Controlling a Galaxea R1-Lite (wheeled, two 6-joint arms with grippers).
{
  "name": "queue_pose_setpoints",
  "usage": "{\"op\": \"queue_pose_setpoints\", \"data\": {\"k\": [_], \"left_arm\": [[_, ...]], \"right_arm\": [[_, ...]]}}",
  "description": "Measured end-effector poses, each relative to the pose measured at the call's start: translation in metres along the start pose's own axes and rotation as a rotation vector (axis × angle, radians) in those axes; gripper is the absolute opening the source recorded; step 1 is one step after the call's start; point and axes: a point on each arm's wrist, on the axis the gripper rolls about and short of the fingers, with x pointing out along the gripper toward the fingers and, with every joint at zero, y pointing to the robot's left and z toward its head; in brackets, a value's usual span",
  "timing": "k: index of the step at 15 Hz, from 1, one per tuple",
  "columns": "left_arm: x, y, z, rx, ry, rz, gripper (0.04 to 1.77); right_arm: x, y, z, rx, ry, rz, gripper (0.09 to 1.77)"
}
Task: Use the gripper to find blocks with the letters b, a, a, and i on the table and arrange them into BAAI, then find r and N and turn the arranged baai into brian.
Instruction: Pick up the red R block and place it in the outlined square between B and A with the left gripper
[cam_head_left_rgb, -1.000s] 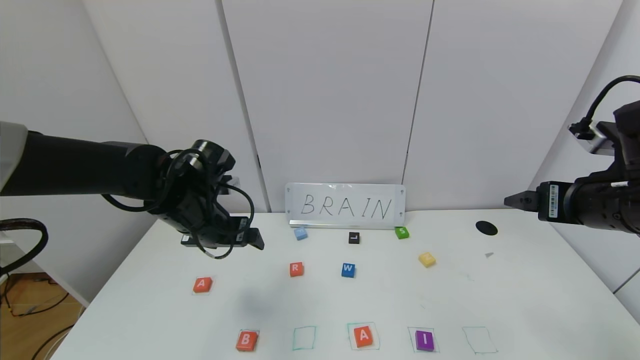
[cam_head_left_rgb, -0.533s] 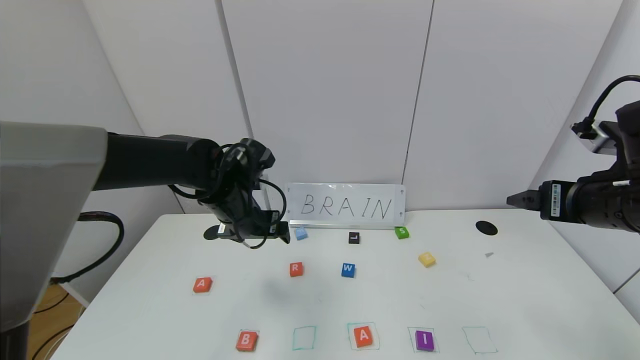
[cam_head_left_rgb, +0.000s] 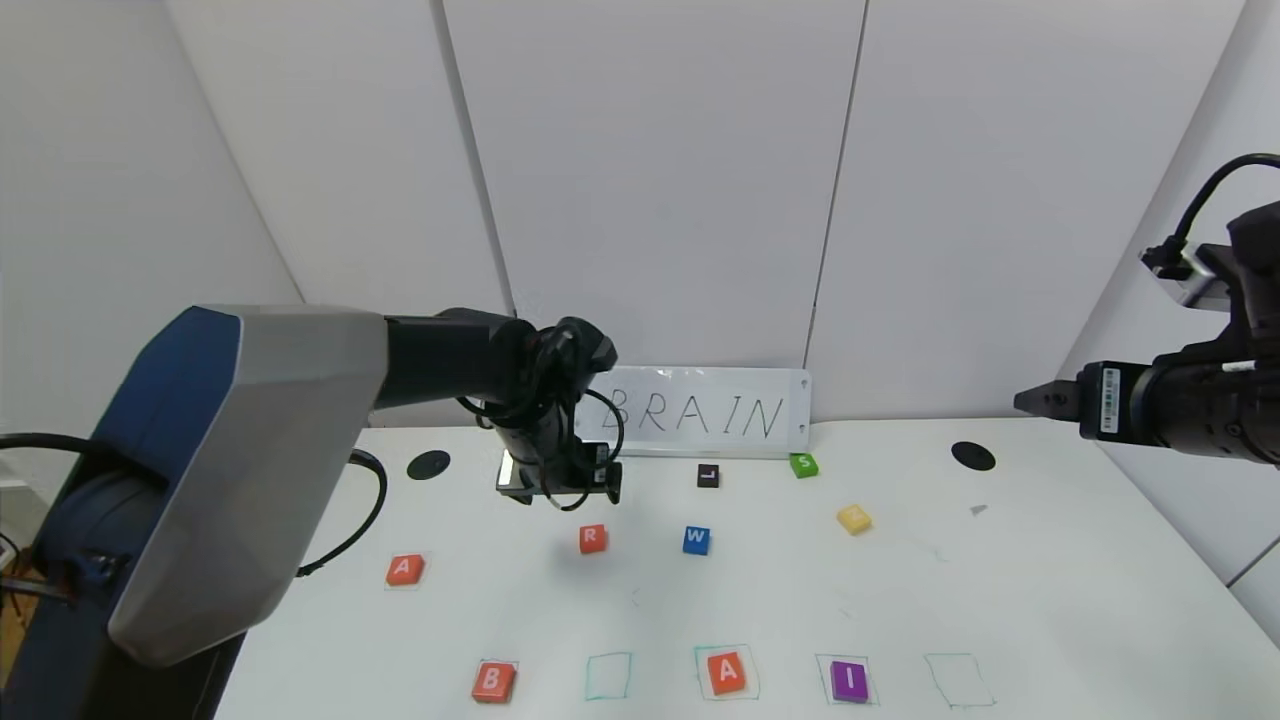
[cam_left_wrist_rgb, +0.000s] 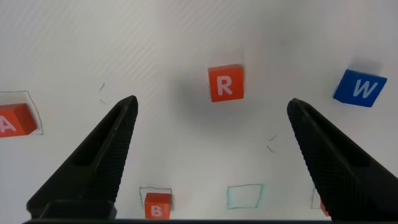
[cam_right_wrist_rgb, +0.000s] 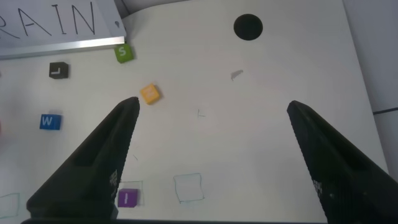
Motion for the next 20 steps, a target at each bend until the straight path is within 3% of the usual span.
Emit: {"op": "queue_pose_setpoints", "data": {"k": [11,20], "left_arm": [[0.052,-0.013,-0.011,-0.049,0.059,0.03,1.72],[0.063,-0.014,-0.011,-0.052,0.049,0.027,1.72]], "right_arm": [[0.004,0.001,-0.001,-0.003,0.011,-0.004,1.71],[0.005,0.001,-0.001,-0.005,0.014,-0.006,1.71]]}}
